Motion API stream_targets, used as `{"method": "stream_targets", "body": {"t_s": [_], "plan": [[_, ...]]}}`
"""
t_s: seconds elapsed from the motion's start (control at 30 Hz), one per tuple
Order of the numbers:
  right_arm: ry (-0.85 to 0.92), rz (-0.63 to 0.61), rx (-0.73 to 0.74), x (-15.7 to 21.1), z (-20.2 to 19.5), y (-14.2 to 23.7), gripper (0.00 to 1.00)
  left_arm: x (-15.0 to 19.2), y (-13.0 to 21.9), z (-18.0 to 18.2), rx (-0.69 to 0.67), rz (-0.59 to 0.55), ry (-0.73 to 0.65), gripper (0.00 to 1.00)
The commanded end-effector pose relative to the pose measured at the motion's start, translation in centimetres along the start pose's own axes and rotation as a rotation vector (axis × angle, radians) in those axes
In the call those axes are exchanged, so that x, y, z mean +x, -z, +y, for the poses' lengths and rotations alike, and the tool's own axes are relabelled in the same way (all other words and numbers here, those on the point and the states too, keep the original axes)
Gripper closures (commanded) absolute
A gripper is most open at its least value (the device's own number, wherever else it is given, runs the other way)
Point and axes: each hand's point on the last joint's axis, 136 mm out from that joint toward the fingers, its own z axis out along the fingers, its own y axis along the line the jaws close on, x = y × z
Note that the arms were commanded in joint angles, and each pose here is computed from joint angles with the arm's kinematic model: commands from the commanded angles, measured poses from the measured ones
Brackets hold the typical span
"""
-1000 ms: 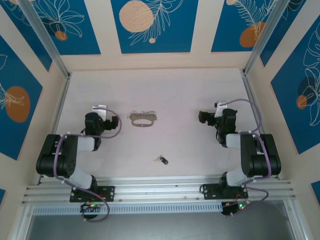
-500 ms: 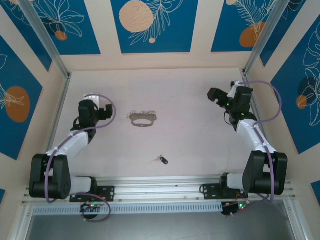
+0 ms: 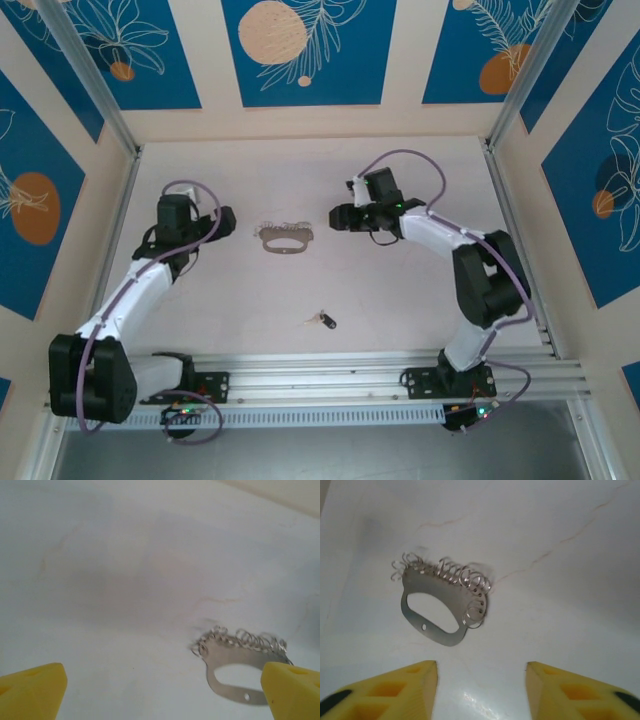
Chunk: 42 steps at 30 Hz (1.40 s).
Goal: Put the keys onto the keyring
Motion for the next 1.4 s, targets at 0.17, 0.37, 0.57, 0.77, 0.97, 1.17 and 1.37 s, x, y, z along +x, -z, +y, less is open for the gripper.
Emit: {"method": "stream_targets", "body": {"t_s": [0.17,0.37,0.57,0.77,0.97,1.17,1.37], "plan": [[0.07,0.189,-0.008,2.5,1.9,-4.3,0.7,2.4,-2.5,-5.4,0.086,0.121,-0.016,0.0],[0.091,0.228,0.015,3.9,1.6,-5.9,0.69,3.8,-4.3,-6.9,0.1,0.168,-0.021,0.0],[0.1,0.241,0.012,4.3,2.0,-6.7,0.6,4.1,-5.1,-7.5,0.112,0.177,-0.006,0.0],[0.099,0.237,0.016,3.4,2.0,-7.6,0.59,4.0,-5.3,-7.8,0.118,0.176,0.0,0.0],[0.1,0.25,0.022,2.9,1.7,-8.7,0.6,3.8,-5.2,-8.1,0.13,0.173,0.006,0.0],[0.093,0.251,0.029,2.5,1.5,-9.5,0.66,3.8,-5.3,-8.3,0.139,0.173,0.007,0.0],[0.086,0.253,0.036,2.3,1.0,-9.7,0.71,3.8,-5.4,-8.4,0.145,0.171,0.012,0.0]]}}
